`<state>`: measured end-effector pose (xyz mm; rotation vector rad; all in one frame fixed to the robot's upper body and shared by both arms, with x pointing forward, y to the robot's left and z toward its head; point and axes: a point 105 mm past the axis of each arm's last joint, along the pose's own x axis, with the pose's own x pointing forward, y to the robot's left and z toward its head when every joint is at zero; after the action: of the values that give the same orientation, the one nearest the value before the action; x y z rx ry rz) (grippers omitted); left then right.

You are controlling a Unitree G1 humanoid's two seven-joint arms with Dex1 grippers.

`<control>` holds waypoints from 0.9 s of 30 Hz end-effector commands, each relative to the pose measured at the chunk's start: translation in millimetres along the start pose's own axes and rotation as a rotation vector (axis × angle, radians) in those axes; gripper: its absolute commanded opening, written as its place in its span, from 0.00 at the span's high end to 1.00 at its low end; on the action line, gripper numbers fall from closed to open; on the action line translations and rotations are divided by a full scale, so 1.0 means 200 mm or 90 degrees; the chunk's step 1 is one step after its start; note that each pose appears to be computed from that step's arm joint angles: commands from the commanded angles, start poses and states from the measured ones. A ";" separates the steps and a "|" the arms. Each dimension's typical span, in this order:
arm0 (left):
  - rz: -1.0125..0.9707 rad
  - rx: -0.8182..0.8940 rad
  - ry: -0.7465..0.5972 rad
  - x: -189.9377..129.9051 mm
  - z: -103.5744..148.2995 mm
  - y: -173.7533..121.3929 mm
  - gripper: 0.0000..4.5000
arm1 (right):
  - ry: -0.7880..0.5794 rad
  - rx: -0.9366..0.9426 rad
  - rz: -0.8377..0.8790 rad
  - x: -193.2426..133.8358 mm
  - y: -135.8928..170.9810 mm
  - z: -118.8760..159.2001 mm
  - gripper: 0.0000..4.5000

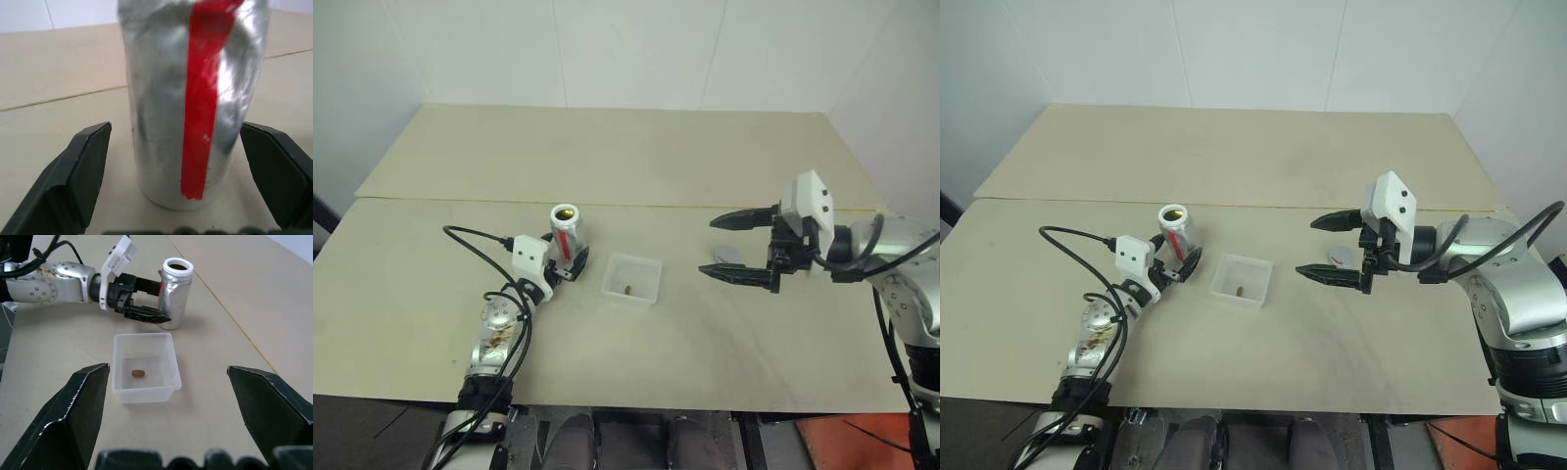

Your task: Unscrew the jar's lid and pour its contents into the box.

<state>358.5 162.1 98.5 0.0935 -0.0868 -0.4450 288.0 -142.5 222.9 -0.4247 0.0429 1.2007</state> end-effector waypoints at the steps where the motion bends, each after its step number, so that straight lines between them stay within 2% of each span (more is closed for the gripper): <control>1: -0.036 0.017 -0.017 -0.04 0.09 0.00 0.00 | -0.006 -0.025 -0.006 -0.02 0.00 0.05 0.00; 5: -0.124 -0.007 0.017 -0.15 0.14 0.00 0.00 | -0.002 -0.016 -0.010 -0.03 0.01 0.02 0.00; 10: -0.285 0.030 0.077 -0.34 0.24 0.00 0.00 | 0.003 -0.006 -0.011 -0.04 0.01 0.00 0.00; 14: -0.415 0.055 0.113 -0.48 0.39 0.04 0.00 | 0.012 0.000 -0.014 -0.06 0.00 -0.02 0.00; 19: -0.433 0.108 0.089 -0.48 0.57 0.15 0.00 | 0.033 0.002 -0.019 -0.09 -0.01 -0.05 0.00; 27: -0.456 0.184 0.090 -0.46 0.66 0.24 0.00 | 0.060 -0.001 -0.028 -0.15 -0.03 -0.09 0.00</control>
<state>281.8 230.9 220.3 0.3924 0.0469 -1.1434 287.3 -171.5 201.4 -0.4286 0.1693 1.1601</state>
